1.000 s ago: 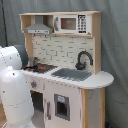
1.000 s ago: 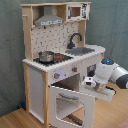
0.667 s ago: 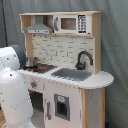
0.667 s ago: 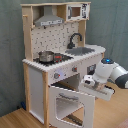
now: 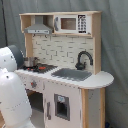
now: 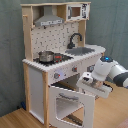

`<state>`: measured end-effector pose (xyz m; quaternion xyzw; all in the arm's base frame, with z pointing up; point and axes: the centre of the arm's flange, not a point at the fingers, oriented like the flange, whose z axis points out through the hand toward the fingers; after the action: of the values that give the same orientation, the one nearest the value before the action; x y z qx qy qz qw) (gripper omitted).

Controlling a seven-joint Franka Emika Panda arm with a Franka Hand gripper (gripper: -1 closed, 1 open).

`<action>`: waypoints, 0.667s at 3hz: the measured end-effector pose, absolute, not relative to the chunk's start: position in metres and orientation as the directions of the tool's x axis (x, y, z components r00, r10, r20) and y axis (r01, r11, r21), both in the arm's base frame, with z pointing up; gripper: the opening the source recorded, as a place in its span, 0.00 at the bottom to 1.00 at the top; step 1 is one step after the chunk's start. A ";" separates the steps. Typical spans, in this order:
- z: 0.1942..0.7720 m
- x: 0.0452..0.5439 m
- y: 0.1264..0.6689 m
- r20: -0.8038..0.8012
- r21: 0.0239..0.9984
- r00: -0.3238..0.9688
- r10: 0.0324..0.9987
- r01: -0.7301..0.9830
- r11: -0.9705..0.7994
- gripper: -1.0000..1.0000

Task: Play with the kitchen

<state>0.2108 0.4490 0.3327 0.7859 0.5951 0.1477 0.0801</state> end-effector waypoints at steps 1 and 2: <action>0.354 0.216 0.454 0.131 0.353 0.276 0.952 0.885 -0.305 1.00; 0.373 0.213 0.456 0.115 0.401 0.299 0.947 0.859 -0.319 1.00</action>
<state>0.2126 0.4562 0.3734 0.7949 0.5680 0.1671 0.1328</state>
